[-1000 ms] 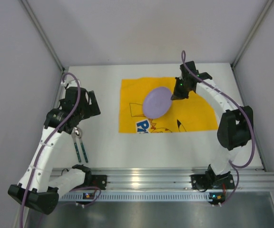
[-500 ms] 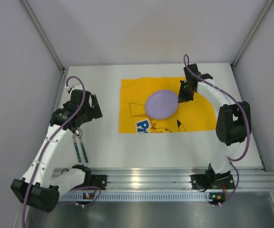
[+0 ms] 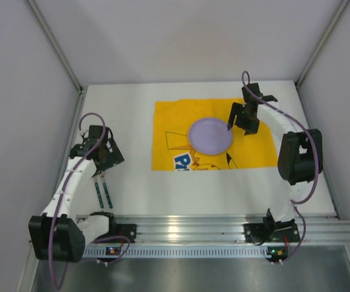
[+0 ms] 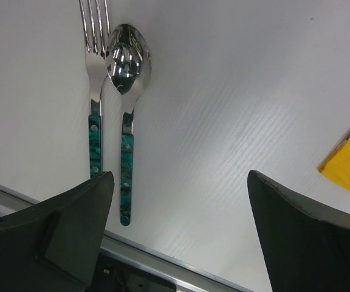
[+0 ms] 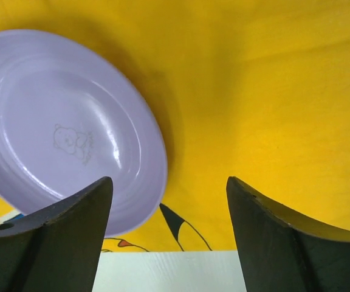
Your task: Set the dinner table for one person
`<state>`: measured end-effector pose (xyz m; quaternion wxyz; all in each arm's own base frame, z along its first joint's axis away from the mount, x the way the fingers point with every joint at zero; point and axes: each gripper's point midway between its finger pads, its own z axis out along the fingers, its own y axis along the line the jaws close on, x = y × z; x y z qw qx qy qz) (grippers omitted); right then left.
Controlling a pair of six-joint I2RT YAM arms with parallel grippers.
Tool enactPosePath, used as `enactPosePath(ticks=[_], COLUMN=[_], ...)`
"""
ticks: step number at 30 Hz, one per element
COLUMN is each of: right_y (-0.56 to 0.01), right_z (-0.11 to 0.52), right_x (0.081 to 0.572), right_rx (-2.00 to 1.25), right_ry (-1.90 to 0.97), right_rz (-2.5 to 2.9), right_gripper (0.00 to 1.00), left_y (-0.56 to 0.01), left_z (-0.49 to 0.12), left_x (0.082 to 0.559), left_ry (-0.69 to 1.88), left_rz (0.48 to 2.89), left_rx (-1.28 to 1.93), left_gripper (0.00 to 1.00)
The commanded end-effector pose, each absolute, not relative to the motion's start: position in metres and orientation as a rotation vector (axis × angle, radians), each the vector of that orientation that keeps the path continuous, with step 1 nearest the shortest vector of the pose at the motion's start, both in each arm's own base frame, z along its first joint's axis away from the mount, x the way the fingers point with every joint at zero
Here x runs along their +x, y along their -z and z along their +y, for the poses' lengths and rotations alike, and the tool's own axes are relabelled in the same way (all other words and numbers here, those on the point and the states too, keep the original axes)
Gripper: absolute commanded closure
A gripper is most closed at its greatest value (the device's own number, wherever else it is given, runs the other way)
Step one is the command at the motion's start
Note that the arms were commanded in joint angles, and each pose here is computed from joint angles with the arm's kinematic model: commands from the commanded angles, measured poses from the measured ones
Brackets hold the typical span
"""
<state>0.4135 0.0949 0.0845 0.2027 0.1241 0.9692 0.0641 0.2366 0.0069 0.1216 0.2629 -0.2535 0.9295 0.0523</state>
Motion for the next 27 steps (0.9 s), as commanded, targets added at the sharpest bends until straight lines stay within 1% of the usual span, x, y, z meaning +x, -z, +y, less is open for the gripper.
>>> enactPosePath(ticks=[1, 2, 5, 7, 10, 14, 16, 17, 18, 19, 20, 21, 25, 27], right_y=[-0.144, -0.158, -0.158, -0.159, -0.154, -0.15, -0.15, -0.15, -0.15, -0.151, -0.153, -0.154, -0.155, -0.156], right_z=[0.099, 0.099, 0.098, 0.098, 0.096, 0.092, 0.09, 0.089, 0.088, 0.085, 0.083, 0.08, 0.07, 0.067], right_x=[0.404, 0.399, 0.377, 0.368, 0.356, 0.344, 0.342, 0.341, 0.339, 0.34, 0.34, 0.34, 0.339, 0.339], right_rx=[0.311, 0.306, 0.31, 0.313, 0.322, 0.326, 0.331, 0.331, 0.325, 0.334, 0.337, 0.34, 0.355, 0.359], right_ry=[-0.273, -0.286, -0.308, -0.319, -0.32, -0.314, -0.307, -0.307, -0.305, -0.304, -0.302, -0.294, -0.279, -0.275], right_rz=[2.578, 2.547, 2.554, 2.557, 2.569, 2.577, 2.577, 2.575, 2.578, 2.574, 2.566, 2.566, 2.566, 2.565], right_gripper=[0.24, 0.23, 0.23, 0.23, 0.23, 0.23, 0.23, 0.23, 0.23, 0.24, 0.24, 0.23, 0.23, 0.23], left_y=[-0.117, -0.105, -0.076, -0.063, -0.041, -0.03, -0.021, -0.019, -0.015, -0.01, -0.008, -0.007, 0.0, 0.006], left_z=[0.009, 0.02, 0.03, 0.029, 0.033, 0.039, 0.041, 0.043, 0.051, 0.055, 0.056, 0.057, 0.062, 0.063], left_x=[0.254, 0.253, 0.25, 0.256, 0.257, 0.259, 0.257, 0.256, 0.253, 0.251, 0.25, 0.254, 0.252, 0.251], left_ry=[-0.06, -0.077, -0.049, 0.008, 0.008, -0.028, -0.049, -0.069, -0.142, -0.17, -0.163, -0.159, -0.205, -0.212], left_rz=[2.485, 2.523, 2.635, 2.672, 2.742, 2.746, 2.769, 2.776, 2.776, 2.794, 2.804, 2.807, 2.837, 2.868], left_rx=[-0.726, -0.792, -0.89, -0.885, -0.907, -0.896, -0.9, -0.899, -0.908, -0.925, -0.936, -0.925, -0.932, -0.943], left_gripper=[0.04, 0.04, 0.08, 0.09, 0.13, 0.15, 0.24, 0.33, 0.4, 0.5, 0.55, 0.57, 0.58, 0.61])
